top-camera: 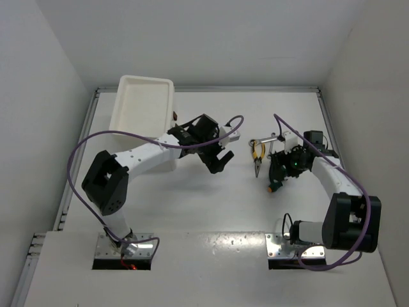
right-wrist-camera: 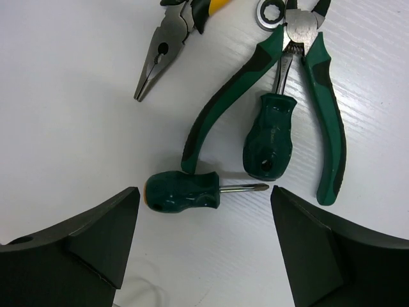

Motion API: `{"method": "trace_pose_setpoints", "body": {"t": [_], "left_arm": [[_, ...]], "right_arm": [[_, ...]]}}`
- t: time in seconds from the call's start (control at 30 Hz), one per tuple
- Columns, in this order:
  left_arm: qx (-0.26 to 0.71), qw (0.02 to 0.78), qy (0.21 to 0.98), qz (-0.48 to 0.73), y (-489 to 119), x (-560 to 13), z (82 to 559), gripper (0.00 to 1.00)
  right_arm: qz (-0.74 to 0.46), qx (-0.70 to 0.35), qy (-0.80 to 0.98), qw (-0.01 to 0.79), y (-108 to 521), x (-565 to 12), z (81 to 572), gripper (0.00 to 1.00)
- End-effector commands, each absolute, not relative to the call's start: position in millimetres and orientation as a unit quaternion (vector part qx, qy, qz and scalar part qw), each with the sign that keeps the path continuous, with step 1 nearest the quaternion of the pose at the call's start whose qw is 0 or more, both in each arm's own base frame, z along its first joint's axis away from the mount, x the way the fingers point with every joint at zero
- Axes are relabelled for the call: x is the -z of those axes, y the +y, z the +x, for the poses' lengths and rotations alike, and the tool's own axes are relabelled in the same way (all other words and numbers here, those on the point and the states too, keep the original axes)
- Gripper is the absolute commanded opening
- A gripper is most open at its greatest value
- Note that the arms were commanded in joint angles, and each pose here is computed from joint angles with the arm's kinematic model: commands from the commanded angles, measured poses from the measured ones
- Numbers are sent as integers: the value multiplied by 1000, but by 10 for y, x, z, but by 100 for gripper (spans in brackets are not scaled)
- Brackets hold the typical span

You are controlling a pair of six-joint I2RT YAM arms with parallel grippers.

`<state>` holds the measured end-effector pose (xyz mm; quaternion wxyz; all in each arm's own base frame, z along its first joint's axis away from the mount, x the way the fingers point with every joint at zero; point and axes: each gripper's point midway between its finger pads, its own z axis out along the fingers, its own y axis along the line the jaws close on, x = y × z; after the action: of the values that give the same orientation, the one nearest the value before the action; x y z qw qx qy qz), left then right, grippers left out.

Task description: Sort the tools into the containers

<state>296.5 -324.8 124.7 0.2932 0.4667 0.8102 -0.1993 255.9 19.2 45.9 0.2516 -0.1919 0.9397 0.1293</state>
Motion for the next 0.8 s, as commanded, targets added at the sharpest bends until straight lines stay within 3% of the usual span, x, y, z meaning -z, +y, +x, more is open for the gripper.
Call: {"method": "trace_pose_setpoints", "body": {"t": [0.0,0.2,0.3,0.43,0.67,0.77], "left_arm": [[206,323,804,455,-3315,-1431,3098,100],[218,356,787,454,-3380,-1733,3142,100],[195,392,807,396,-3358,-1946,3350,100],[174,458,809,324,-3324,-2504,3681,100],[258,488,778,301,-3292,-3351,3926,100],[214,546,758,283,-3110,-3765,4033,100]], "right_arm": [[-186,-125,935,276,180,-529,2644,84],[-183,-122,934,281,154,-551,2651,84],[-182,-117,934,284,136,-554,2672,85],[-182,-117,934,284,136,-554,2672,85],[-184,-114,932,290,127,-581,2729,85],[-186,-110,929,301,111,-676,2841,88]]}}
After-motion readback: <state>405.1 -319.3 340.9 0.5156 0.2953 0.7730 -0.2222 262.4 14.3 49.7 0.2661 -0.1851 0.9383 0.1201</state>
